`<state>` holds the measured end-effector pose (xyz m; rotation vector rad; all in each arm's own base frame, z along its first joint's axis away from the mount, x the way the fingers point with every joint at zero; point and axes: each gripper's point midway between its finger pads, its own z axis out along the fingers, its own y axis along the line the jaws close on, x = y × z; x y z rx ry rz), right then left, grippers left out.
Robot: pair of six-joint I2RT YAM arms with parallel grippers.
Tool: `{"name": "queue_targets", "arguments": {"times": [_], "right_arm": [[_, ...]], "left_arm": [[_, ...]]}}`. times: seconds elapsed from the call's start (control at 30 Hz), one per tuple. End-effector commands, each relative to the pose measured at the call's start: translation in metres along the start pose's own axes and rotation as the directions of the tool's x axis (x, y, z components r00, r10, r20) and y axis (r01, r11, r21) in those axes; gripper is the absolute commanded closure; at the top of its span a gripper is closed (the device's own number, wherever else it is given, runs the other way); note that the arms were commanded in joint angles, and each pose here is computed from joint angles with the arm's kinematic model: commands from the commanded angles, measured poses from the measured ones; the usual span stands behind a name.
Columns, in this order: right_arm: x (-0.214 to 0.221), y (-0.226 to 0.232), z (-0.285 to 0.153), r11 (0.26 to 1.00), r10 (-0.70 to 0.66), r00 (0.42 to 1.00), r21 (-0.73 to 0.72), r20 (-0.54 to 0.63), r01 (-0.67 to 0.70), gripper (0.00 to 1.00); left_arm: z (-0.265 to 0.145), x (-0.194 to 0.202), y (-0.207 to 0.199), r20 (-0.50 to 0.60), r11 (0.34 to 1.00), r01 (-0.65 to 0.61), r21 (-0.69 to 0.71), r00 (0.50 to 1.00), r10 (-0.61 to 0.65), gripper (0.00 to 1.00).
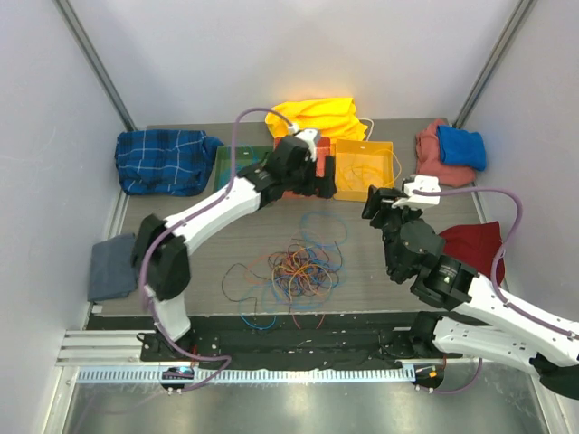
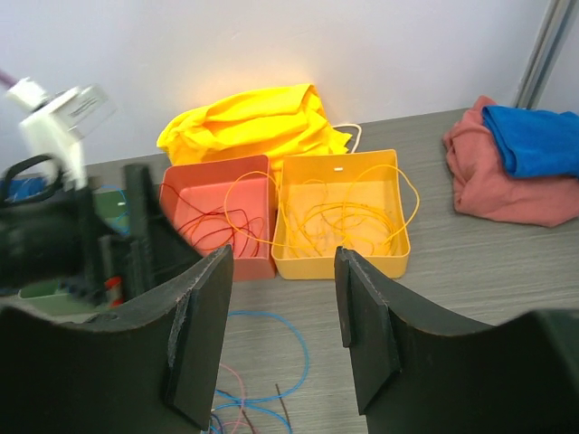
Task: Untangle the cables
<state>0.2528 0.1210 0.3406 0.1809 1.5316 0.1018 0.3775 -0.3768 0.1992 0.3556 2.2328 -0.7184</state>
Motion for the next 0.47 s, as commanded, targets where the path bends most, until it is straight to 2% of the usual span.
{"name": "queue_targets", "arguments": {"times": [0.0, 0.03, 0.1, 0.13, 0.23, 0.43], "right_arm": [[-0.011, 0.007, 0.001, 0.994, 0.111, 0.994, -0.016, 0.021, -0.11, 0.44], [-0.004, 0.007, 0.001, 0.994, 0.104, 0.995, -0.017, 0.011, -0.104, 0.44], [0.007, 0.01, 0.001, 0.994, 0.102, 0.995, -0.031, -0.011, -0.102, 0.44], [0.017, 0.01, 0.001, 0.995, 0.089, 0.996, -0.034, -0.026, -0.09, 0.44], [0.041, 0.011, -0.001, 0.996, 0.066, 0.995, -0.048, -0.07, -0.07, 0.43], [0.073, 0.019, -0.002, 0.995, 0.031, 0.99, -0.085, -0.138, -0.043, 0.41]], "left_arm": [[-0.074, -0.018, 0.032, 0.173, 0.983, 0.027, -0.18, 0.985, 0.004, 0.0], [-0.077, 0.006, 0.05, 0.137, 0.972, 0.03, -0.235, 0.991, 0.002, 0.0], [-0.101, 0.015, 0.063, 0.163, 0.956, 0.063, -0.286, 0.986, -0.016, 0.0], [-0.105, 0.04, 0.082, 0.116, 0.935, 0.057, -0.351, 0.993, -0.017, 0.0], [-0.123, 0.074, 0.104, 0.091, 0.907, 0.074, -0.414, 0.995, -0.04, 0.0], [-0.136, 0.102, 0.117, 0.047, 0.891, 0.077, -0.448, 0.997, -0.062, 0.0]]}}
